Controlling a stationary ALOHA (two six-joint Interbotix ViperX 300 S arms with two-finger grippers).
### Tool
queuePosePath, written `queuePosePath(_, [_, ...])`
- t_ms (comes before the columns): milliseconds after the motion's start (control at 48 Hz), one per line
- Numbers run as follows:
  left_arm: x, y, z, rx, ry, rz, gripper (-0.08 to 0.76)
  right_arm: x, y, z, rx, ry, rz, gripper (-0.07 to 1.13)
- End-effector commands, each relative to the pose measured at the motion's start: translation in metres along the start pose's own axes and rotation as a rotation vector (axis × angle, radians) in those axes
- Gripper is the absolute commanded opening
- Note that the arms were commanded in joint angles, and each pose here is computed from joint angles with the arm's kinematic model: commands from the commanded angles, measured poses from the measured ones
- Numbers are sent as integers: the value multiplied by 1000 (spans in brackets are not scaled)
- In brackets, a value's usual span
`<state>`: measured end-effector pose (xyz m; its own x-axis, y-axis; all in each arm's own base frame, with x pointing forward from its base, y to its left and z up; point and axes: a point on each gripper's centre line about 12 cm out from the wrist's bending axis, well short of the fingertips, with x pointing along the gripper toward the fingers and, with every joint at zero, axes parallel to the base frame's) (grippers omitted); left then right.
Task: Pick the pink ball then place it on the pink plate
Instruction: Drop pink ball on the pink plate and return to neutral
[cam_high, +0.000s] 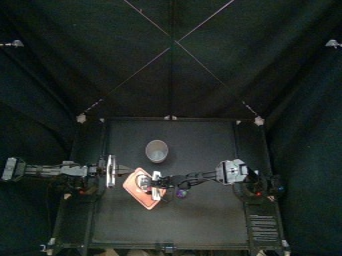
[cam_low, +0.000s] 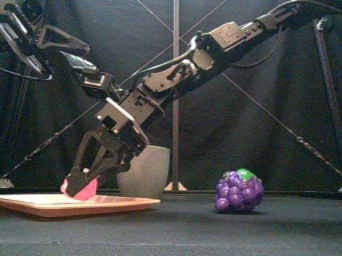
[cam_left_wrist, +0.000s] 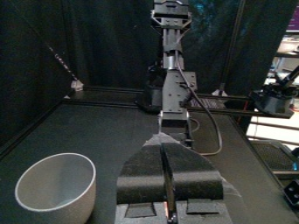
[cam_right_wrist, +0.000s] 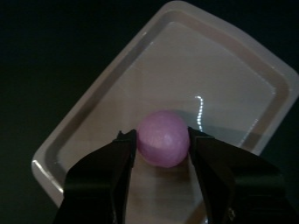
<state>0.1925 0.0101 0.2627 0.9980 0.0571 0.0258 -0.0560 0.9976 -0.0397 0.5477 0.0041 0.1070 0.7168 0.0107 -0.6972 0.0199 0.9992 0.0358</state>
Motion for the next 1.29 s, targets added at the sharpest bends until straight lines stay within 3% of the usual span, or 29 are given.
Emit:
queuePosePath(21, [1,0,4,-1,-14,2,48,-13,-5,24,8,-60,-5,849])
queuePosePath(146, [1,0,4,-1,-14,2,48,-14,-6,22,5,-57,-7,958])
queuePosePath(625, [1,0,3,-9,-12,-1,48,-83,-1,25,6,-219,2,954])
queuePosePath(1125, [0,-1,2,-10,-9,-2,48,-196,-7,-30,86,-483,-9,954])
queuePosePath(1292, [0,-1,0,-13,-4,-3,50,-219,-11,-55,88,-496,-17,954])
